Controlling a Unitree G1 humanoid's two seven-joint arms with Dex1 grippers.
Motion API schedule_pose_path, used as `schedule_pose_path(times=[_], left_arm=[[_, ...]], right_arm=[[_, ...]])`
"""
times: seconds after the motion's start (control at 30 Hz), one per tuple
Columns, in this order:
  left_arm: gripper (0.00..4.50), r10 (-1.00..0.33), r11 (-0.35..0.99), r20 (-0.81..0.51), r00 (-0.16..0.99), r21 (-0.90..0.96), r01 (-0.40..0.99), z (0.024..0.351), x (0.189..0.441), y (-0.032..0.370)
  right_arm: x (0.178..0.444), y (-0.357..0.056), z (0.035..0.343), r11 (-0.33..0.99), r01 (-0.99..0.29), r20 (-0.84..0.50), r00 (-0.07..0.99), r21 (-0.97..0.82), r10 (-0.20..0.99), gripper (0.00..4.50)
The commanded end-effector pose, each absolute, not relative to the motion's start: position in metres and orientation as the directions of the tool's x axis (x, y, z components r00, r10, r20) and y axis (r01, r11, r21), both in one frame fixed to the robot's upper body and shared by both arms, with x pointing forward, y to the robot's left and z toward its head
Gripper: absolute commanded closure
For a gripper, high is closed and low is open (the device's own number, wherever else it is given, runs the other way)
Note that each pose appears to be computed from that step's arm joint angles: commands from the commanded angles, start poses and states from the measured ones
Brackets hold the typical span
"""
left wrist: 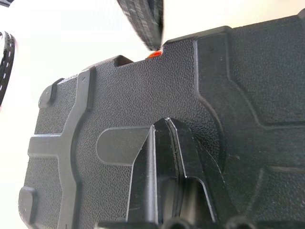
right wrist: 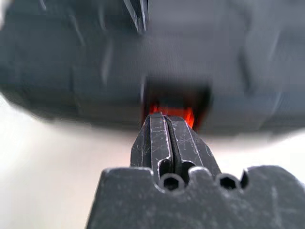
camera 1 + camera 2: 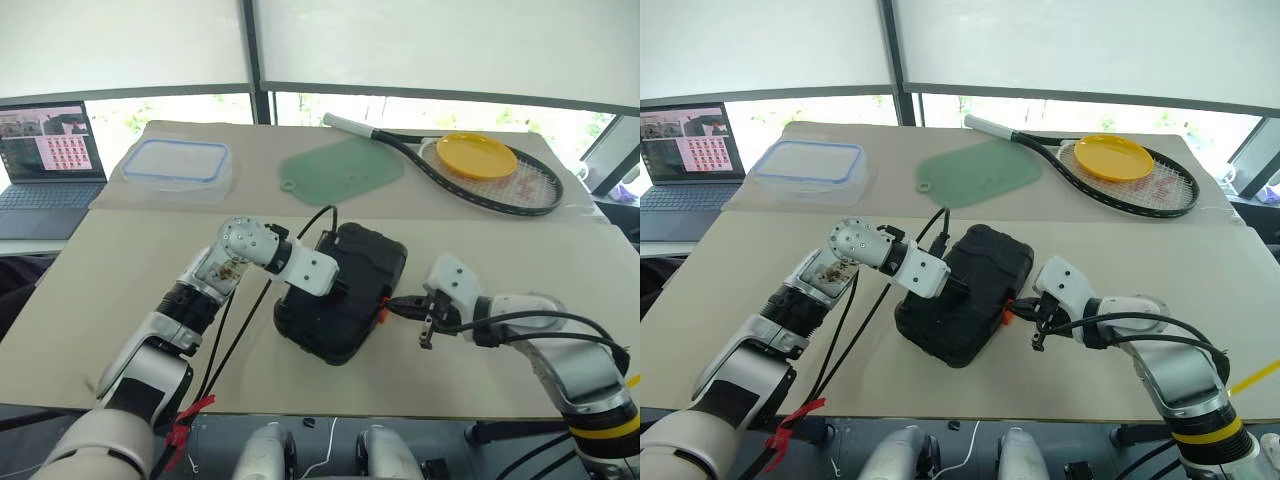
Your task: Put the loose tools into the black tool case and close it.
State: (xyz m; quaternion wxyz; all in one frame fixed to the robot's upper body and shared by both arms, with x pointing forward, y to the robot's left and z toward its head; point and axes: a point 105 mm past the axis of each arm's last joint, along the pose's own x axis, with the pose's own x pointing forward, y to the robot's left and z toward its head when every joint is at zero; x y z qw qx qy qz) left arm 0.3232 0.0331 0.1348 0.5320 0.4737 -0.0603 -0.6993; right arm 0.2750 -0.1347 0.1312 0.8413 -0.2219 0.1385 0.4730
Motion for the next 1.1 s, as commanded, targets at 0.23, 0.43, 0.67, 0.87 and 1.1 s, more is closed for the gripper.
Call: schedule_pose_path(times=[0.23, 0.43, 0.67, 0.87, 1.1], left_arm=[[4.47, -0.762, -0.413, -0.644, -0.062, 0.41, 0.813, 0.101, 0.316, 0.034], [4.47, -0.731, -0.452, -0.68, -0.055, 0.421, 0.786, 0.094, 0.317, 0.035], [4.47, -0.733, -0.443, -0.678, -0.05, 0.421, 0.791, 0.096, 0.318, 0.037], [4.47, -0.734, -0.438, -0.677, -0.046, 0.42, 0.795, 0.097, 0.317, 0.039], [4.47, -0.735, -0.437, -0.677, -0.046, 0.42, 0.796, 0.097, 0.317, 0.039]], right_arm=[[0.258, -0.157, 0.113, 0.473, -0.846, -0.515, 0.528, -0.247, 0.675, 4.5], [0.266, -0.159, 0.097, 0.494, -0.835, -0.537, 0.539, -0.242, 0.649, 4.5], [0.284, -0.143, 0.082, 0.497, -0.835, -0.527, 0.54, -0.237, 0.656, 4.5], [0.295, -0.122, 0.099, 0.511, -0.825, -0.408, 0.564, -0.24, 0.718, 4.5], [0.289, -0.111, 0.13, 0.527, -0.829, -0.256, 0.56, -0.189, 0.788, 4.5]])
